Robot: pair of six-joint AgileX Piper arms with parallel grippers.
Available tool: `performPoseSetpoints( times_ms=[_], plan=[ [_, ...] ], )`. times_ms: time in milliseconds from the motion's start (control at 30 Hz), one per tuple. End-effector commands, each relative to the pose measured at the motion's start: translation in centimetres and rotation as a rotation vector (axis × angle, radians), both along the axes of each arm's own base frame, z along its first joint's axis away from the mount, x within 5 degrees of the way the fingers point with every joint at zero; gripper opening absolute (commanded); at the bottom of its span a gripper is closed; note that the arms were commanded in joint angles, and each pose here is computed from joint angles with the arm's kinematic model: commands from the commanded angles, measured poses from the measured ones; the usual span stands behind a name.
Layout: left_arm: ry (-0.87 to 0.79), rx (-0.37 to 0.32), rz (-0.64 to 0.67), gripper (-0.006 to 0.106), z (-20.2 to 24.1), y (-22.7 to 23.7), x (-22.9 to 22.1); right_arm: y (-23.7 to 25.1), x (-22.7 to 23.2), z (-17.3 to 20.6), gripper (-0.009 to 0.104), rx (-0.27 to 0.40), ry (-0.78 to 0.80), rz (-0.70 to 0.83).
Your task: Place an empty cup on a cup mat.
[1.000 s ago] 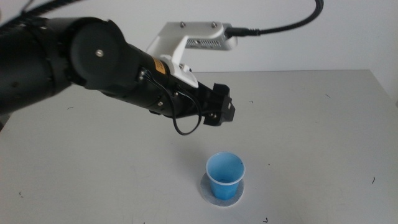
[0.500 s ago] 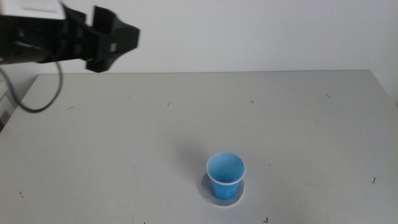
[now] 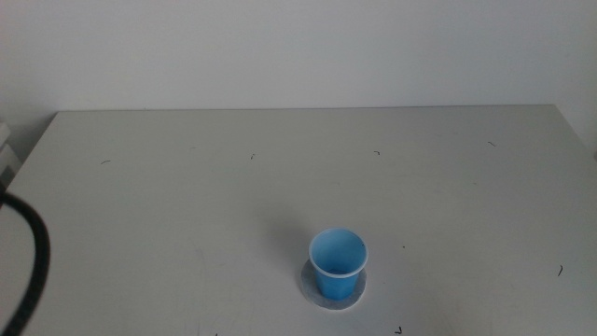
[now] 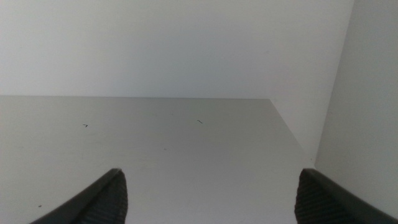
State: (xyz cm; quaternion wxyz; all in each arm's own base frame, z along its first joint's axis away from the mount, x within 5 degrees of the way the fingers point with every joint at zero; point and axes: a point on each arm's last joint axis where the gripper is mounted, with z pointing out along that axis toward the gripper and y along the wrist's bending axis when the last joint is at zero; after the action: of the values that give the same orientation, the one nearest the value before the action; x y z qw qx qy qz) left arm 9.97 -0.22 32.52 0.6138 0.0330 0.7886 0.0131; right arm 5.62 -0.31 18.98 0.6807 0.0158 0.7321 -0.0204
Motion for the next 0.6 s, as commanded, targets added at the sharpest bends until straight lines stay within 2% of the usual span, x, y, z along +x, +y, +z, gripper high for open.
performPoseSetpoints(
  times_ms=[0,267,567],
  plan=[
    [-0.111,-0.004,0.031,0.105,-0.6,0.3,-0.9,0.0,-0.2,1.2,0.094,-0.023,-0.108,0.004],
    [-0.148,-0.006,0.052,0.105,-7.5,0.4,-3.8,0.0,-0.2,1.2,0.094,-0.023,-0.108,0.004],
    [-0.166,-0.042,0.055,0.105,-12.0,0.4,-4.8,0.0,-0.2,1.2,0.094,-0.023,-0.108,0.004]
  ],
)
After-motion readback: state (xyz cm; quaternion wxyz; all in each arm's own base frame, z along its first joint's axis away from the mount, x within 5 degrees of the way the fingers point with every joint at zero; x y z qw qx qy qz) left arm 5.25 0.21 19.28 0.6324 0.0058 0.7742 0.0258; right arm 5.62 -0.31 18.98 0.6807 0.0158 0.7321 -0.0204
